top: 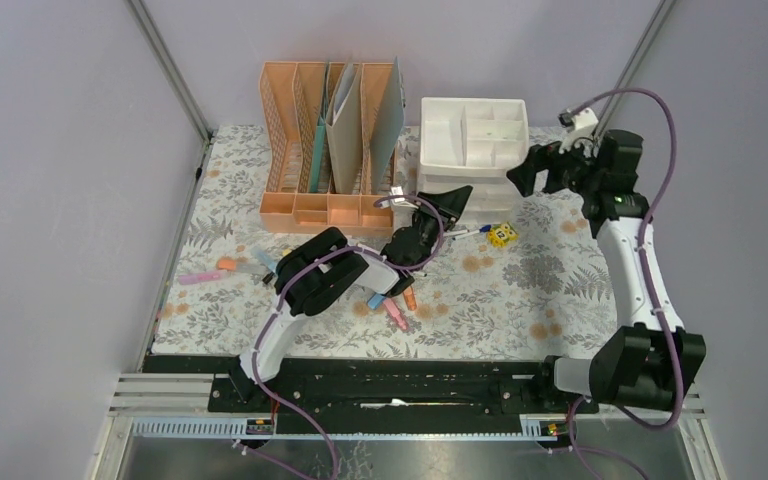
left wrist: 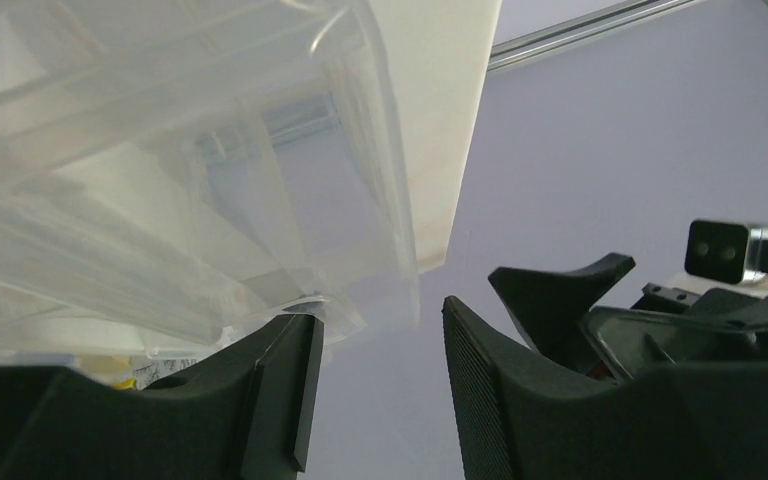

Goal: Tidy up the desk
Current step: Open the drawer in the storage box.

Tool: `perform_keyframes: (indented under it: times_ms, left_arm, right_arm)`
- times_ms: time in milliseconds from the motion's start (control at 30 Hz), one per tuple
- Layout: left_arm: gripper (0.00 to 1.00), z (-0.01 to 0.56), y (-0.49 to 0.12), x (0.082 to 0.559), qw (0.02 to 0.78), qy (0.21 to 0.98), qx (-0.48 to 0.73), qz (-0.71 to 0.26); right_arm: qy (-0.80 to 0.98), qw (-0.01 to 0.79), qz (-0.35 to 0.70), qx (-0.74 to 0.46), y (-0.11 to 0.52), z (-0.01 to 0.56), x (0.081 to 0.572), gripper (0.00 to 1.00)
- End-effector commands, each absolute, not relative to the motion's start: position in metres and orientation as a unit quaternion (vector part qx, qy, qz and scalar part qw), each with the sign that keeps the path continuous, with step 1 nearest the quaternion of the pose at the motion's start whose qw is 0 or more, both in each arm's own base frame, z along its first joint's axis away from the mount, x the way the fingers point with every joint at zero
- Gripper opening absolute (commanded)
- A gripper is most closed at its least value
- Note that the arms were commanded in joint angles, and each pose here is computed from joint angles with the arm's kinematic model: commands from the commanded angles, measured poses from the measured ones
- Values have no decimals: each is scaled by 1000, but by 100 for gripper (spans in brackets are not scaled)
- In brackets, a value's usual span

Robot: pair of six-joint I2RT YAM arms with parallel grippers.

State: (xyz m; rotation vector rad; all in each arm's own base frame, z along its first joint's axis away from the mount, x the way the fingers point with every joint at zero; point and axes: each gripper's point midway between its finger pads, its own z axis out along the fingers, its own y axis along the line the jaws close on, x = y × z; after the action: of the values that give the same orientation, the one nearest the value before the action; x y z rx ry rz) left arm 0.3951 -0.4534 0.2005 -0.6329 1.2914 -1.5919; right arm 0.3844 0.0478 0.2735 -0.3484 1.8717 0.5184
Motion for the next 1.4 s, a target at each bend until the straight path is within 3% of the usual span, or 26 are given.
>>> perform_keyframes:
  times_ms: [0, 300, 933, 1000, 1033, 1267, 1367]
  left_arm:
    - [51, 286, -429, 372, 485, 420, -254, -724]
    - [51, 287, -429, 371, 482, 420, -254, -726]
    - [50, 291, -433, 358, 465, 422, -246, -738]
    - [50, 290, -433, 355, 462, 425, -245, -739]
    - [50, 290, -433, 354, 461, 426, -246, -739]
    - [69, 288, -427, 345, 454, 437, -242, -738]
    - [72, 286, -425, 341, 452, 443, -235, -738]
  right_arm:
    - [822, 522, 120, -192, 45, 256, 400, 100]
    - [820, 500, 146, -236, 90, 243, 407, 100]
    - [837, 456, 167, -252, 113, 206, 415, 100]
    - [842, 513, 46, -161, 69, 225, 455, 60]
    - [842, 512, 45, -167, 69, 225, 455, 59]
    - [830, 500, 71, -236, 82, 227, 432, 70]
    - [830, 491, 74, -254, 84, 230, 427, 73]
